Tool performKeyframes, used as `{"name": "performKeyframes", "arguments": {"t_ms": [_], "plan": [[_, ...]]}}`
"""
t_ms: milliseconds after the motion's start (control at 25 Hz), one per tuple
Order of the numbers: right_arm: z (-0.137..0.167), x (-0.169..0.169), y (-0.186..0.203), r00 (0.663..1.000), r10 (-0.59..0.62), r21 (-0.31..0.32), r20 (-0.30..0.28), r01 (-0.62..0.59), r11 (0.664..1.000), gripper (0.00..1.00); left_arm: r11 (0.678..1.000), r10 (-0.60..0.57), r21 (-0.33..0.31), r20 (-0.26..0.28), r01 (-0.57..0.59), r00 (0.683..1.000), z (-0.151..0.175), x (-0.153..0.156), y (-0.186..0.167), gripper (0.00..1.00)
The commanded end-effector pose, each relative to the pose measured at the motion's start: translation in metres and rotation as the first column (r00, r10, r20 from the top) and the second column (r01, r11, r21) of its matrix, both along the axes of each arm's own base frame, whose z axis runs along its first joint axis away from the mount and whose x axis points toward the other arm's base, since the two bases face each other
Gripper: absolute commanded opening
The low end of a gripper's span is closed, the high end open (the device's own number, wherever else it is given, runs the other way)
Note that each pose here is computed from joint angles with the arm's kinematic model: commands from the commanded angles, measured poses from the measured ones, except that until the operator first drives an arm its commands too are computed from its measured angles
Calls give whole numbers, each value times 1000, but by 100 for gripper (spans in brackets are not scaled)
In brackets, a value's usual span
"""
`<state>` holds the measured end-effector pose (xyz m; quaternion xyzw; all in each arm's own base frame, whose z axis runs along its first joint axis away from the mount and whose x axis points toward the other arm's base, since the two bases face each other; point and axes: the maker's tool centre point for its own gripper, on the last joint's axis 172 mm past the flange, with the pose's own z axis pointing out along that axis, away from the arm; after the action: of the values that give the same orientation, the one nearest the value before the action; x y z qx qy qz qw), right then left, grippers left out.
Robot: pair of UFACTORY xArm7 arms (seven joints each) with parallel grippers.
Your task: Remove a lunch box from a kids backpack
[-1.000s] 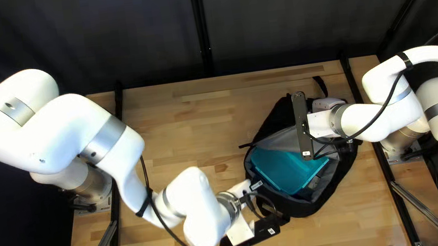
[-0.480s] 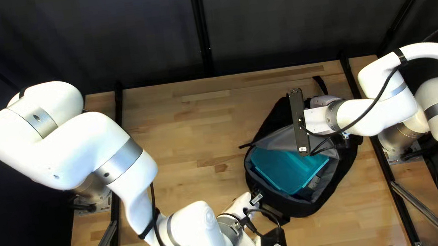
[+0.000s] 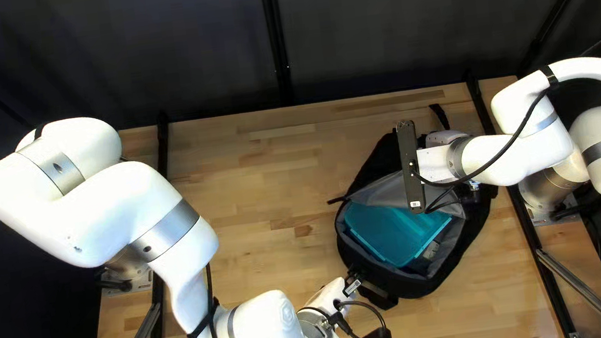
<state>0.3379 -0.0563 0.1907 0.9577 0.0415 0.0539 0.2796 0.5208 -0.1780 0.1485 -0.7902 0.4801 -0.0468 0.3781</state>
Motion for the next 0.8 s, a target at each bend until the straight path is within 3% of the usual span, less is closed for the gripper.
{"name": "performKeyframes", "arguments": {"t_ms": [40,400,800], "plan": [[-8,-6,7,999,39,46,2,-39,998,0,1000,-14,-4,-2,14,1000,1,13,-6,100],[-23,-15,-20,994,-105,206,24,98,974,0,1000,-12,5,-25,13,1000,4,14,-13,100],[-36,-22,-30,968,-237,234,84,212,949,0,1000,4,21,-13,-4,1000,0,14,-11,100]]}}
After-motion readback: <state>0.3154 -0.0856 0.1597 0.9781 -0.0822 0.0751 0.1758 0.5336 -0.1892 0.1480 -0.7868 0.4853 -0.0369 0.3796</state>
